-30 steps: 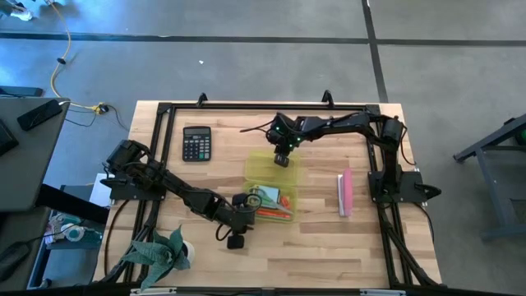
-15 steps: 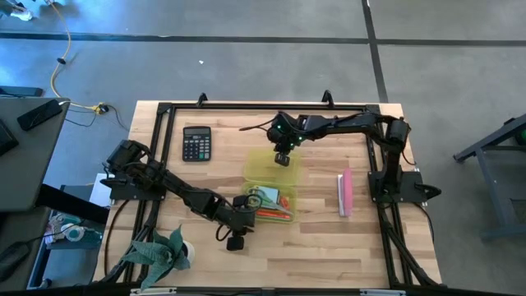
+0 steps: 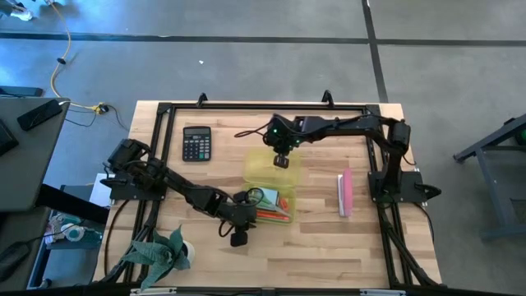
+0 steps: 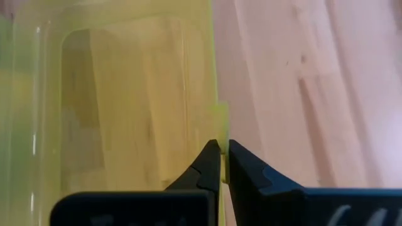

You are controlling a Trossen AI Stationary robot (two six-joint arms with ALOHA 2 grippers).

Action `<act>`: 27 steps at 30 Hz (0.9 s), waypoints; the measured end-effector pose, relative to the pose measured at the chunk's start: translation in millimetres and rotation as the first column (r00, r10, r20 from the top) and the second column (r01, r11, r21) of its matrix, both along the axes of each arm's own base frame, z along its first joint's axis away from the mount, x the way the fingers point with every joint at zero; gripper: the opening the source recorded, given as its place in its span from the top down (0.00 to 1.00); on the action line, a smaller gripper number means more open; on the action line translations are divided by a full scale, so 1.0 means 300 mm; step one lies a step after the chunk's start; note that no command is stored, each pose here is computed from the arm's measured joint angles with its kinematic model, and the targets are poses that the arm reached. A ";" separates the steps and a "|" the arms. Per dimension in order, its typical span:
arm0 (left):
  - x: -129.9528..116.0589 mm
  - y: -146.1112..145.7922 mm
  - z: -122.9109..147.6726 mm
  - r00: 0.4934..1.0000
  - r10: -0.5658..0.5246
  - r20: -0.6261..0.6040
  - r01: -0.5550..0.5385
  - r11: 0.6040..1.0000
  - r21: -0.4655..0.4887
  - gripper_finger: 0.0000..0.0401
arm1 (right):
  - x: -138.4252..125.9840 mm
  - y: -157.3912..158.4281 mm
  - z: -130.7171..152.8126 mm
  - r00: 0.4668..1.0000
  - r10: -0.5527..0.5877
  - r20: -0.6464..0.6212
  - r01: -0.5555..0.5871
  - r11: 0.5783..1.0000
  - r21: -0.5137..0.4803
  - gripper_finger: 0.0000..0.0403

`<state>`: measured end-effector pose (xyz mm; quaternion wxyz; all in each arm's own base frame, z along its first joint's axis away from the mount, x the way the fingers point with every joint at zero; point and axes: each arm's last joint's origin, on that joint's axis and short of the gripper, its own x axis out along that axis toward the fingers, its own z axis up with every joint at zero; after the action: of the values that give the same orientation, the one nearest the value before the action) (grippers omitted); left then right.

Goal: Pack school essentials
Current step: Close the yellow supply box

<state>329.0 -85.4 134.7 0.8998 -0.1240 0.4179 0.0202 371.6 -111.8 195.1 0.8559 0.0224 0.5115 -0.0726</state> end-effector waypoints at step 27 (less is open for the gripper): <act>0.012 0.006 0.011 0.996 0.060 0.064 -0.064 0.997 0.050 0.83 | 0.048 0.194 0.068 0.992 0.035 -0.119 -0.072 0.943 -0.326 0.98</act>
<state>332.7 -83.7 137.9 0.9143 -0.1141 0.3847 0.0549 386.1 -53.8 215.7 0.8192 -0.1389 0.5398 -0.1349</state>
